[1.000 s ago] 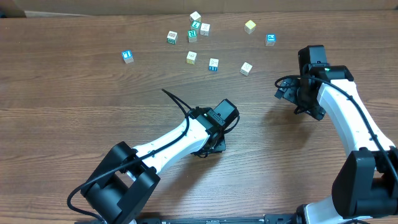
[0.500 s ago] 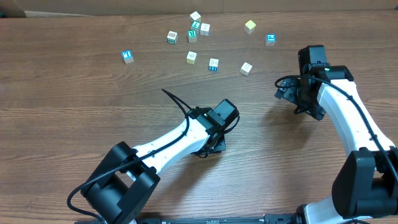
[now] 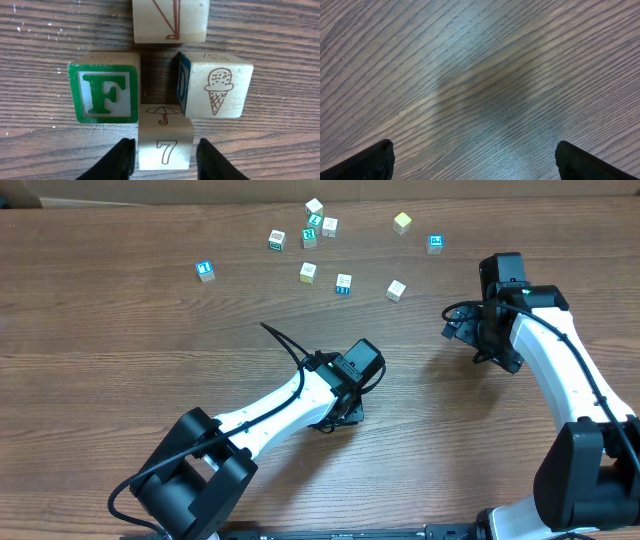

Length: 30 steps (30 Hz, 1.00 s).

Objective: Form a circle

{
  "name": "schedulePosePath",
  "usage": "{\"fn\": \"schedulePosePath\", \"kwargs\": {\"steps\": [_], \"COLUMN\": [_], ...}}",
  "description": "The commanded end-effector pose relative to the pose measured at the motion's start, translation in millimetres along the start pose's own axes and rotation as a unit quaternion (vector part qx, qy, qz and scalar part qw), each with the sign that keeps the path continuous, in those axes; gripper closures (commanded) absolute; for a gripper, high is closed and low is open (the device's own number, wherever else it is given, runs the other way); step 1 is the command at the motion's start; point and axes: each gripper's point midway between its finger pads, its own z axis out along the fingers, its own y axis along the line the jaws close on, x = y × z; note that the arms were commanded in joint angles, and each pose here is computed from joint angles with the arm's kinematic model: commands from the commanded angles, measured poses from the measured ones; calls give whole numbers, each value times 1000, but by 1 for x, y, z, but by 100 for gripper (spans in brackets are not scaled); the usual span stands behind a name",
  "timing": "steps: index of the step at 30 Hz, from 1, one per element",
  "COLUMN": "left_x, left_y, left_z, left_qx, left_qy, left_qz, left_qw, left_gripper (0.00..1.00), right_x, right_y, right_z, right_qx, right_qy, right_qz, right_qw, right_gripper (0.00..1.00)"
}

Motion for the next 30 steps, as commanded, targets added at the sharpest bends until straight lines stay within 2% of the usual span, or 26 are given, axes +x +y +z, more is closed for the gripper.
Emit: {"fn": "schedulePosePath", "kwargs": {"steps": [1,5,10,13,22,23,27,30], "left_x": [1,1,3,0,-34,-39,-70,-88], "left_y": [6,6,4,-1,-11,-7,8,12], "left_z": [7,7,1,-19,-54,-54,-56,-58], "left_qx": [-12,-11,-7,-1,36,36,51,62], "left_qy": [5,6,15,11,-39,-43,-61,-82], "left_qz": [-7,-6,-4,0,6,-2,-46,-47], "left_qw": [1000,1000,1000,1000,999,998,996,994], "left_gripper": [54,44,44,43,41,43,72,89], "right_x": [-7,-7,-7,-7,-7,-7,-7,-7], "right_y": [0,0,0,0,0,0,0,0], "right_z": [-8,-8,-8,-8,-8,-8,-8,-8], "right_qx": [-4,-4,-4,-4,-4,-4,-4,-4], "right_qy": [-16,-16,-16,-16,-16,-16,-16,-16], "right_qz": [4,4,4,4,4,4,4,4], "right_qw": [1000,1000,1000,1000,1000,1000,1000,1000], "right_gripper": [0,0,0,0,0,0,0,0]}}
